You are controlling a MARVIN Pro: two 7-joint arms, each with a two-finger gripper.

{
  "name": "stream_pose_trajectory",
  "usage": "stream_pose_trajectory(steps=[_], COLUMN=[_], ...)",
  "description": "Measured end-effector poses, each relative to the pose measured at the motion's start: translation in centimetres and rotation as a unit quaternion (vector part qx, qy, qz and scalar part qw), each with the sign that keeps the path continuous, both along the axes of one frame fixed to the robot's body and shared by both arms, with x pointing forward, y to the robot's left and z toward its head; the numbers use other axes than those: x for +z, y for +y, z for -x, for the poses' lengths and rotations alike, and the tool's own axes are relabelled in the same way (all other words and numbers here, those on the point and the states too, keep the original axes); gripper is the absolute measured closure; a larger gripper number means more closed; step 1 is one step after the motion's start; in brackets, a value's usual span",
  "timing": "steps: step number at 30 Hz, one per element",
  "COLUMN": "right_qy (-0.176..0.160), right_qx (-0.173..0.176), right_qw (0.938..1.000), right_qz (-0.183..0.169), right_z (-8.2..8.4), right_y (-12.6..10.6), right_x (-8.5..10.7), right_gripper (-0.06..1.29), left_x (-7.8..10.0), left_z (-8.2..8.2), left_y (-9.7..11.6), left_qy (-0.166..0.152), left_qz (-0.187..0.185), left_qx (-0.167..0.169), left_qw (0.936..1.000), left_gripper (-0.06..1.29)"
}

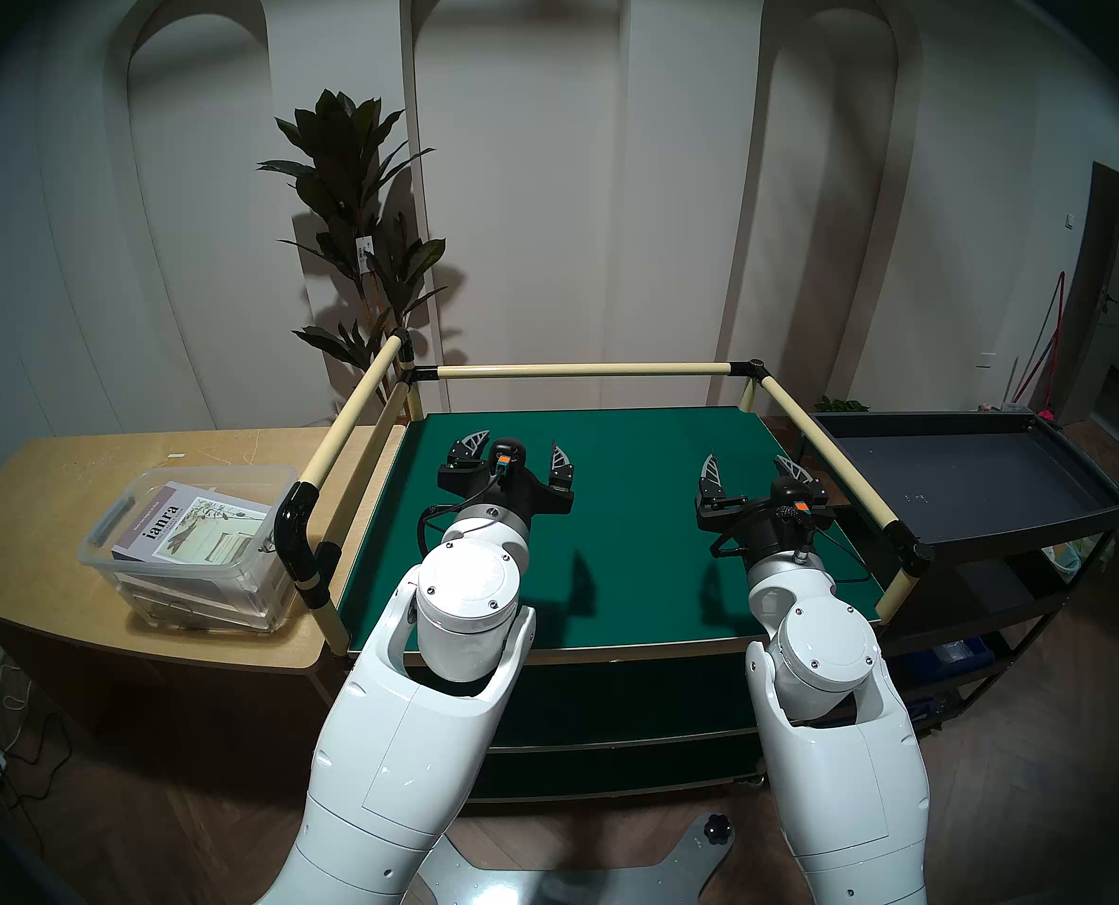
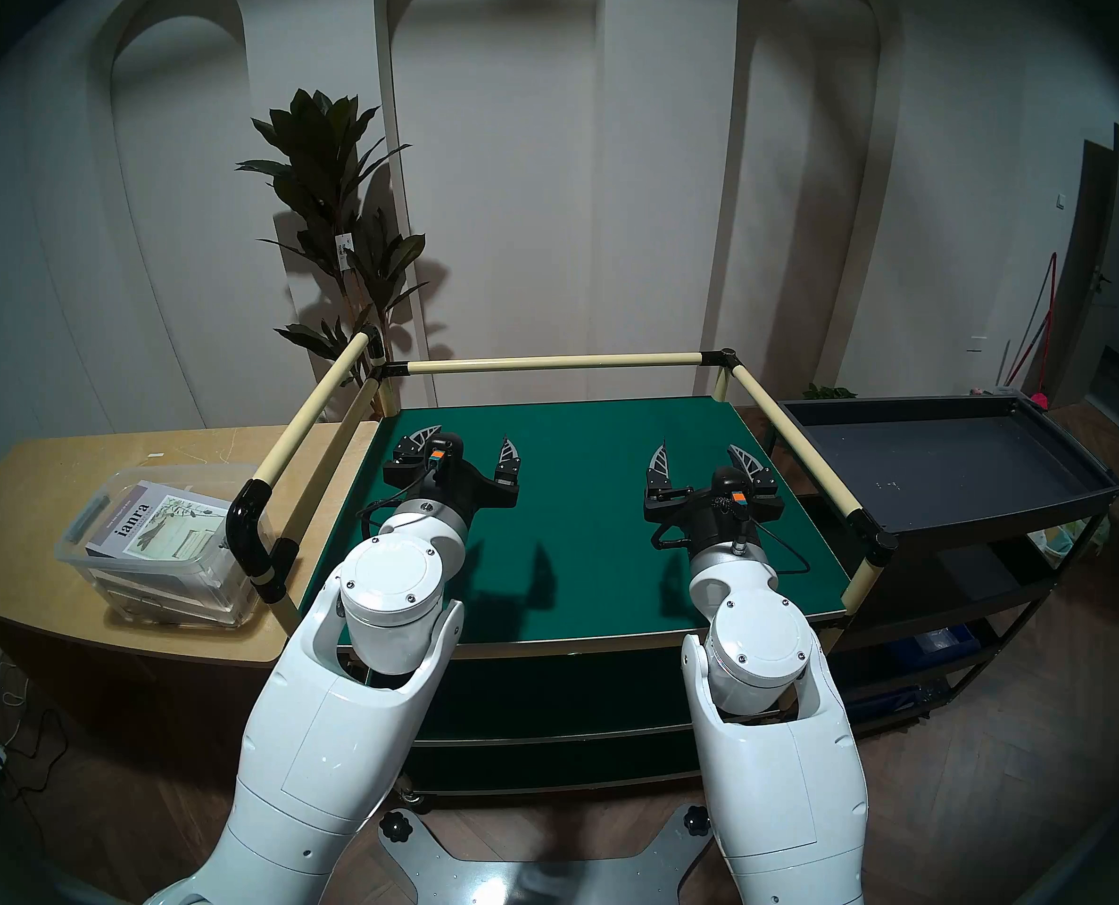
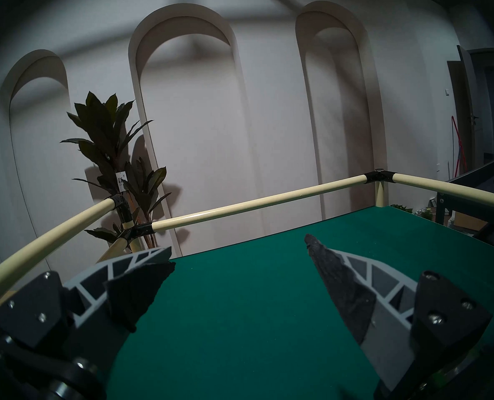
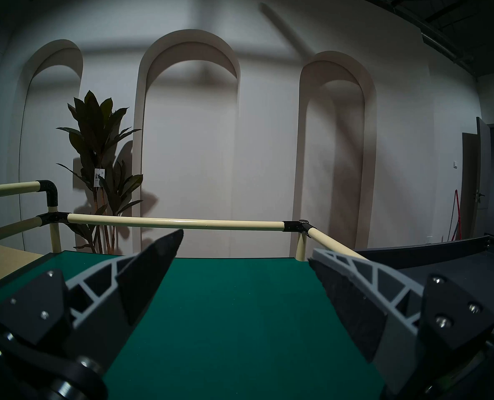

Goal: Put the storage box onto the shelf

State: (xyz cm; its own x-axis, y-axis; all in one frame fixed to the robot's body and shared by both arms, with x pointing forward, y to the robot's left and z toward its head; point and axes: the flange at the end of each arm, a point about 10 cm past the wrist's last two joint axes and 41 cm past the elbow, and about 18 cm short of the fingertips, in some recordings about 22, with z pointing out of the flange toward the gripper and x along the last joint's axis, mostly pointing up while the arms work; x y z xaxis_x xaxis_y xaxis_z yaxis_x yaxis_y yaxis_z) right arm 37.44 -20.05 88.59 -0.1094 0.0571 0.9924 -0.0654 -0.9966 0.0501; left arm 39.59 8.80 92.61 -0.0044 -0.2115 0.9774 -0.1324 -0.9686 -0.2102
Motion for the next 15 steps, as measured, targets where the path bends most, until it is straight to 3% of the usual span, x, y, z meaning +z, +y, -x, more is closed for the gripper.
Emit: stream_pose_trajectory(steps=[10, 15], right_qy=[0.001, 0.001], right_qx=[0.0, 0.0], right_qw=[1.0, 1.0], right_qz=[0.0, 0.0], right_z=[0.0, 0.0], right_y=[0.0, 0.0], right_x=[-0.1, -0.1], right_gripper=[-0.02, -0.02], left_x=[4.9, 7.3], left_z=[1.1, 1.5], left_y=[0.5, 3.2], left_qy=[-0.046, -0.057], left_qz=[-0.014, -0.026], left_qx=[-0.012, 0.017], left_qw=[0.9988, 0.9979], left_gripper=[-0.01, -0.01])
